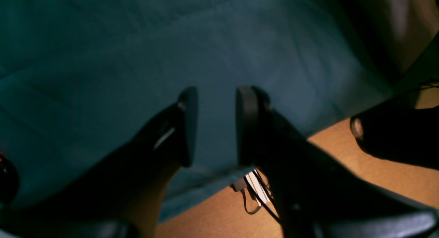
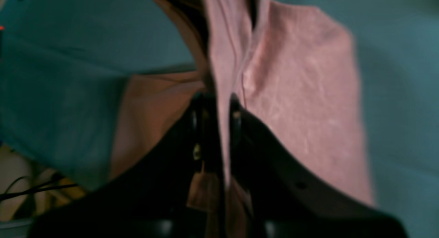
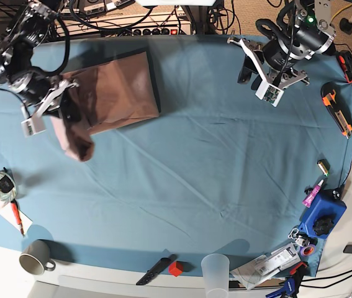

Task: Fold the T-shirt properly
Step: 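Grasp the strip with the right gripper and fold it over onto itself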

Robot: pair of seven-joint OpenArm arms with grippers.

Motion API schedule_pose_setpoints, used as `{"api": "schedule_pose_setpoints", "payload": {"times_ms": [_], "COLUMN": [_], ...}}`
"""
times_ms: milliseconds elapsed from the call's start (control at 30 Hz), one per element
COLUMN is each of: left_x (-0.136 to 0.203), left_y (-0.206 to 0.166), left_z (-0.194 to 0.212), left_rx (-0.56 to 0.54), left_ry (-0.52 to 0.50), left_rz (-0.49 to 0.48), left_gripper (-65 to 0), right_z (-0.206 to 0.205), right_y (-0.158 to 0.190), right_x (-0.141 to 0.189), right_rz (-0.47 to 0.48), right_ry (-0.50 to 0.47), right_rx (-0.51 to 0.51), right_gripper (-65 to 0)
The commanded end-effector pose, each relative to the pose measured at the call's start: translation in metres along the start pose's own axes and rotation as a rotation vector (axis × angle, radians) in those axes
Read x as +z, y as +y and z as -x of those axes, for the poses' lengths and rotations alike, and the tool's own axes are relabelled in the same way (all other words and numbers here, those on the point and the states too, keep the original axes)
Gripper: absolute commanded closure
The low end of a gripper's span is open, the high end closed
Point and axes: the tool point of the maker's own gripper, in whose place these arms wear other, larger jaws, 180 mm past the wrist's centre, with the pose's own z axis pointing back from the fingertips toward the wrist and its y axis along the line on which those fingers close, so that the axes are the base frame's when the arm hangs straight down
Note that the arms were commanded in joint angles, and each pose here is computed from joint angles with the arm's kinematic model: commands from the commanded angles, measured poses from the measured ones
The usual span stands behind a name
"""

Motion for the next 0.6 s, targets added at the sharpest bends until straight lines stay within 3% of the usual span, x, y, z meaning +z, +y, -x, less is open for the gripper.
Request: {"api": "schedule_pose_setpoints", "payload": {"times_ms": [0, 200, 367, 567], "left_x": [0.004, 0.003, 0.004, 0.004], "left_y": [-0.002, -0.002, -0.002, -0.002], "left_z": [-0.008, -0.008, -0.009, -0.009], "left_rx": [-0.003, -0.003, -0.003, -0.004], "left_ry": [-0.038, -0.039, -0.044, -0.046], "left_rz": [0.005, 0.005, 0.005, 0.005], "left_gripper": [-17.4, -17.4, -17.4, -17.4], "right_z": [-0.016, -0.004, 0.014, 0.021], "right_y": [0.010, 0.058, 0.069, 0.071], "right_x": [-0.001, -0.034, -0.052, -0.053], "right_rz": [-0.039, -0.186, -0.174, -0.181], "right_ry": [-0.056, 0.034, 0.137, 0.175], "right_rx": [0.027, 0.102, 0.186, 0.194], "right_gripper": [0.0, 0.0, 0.0, 0.0]}}
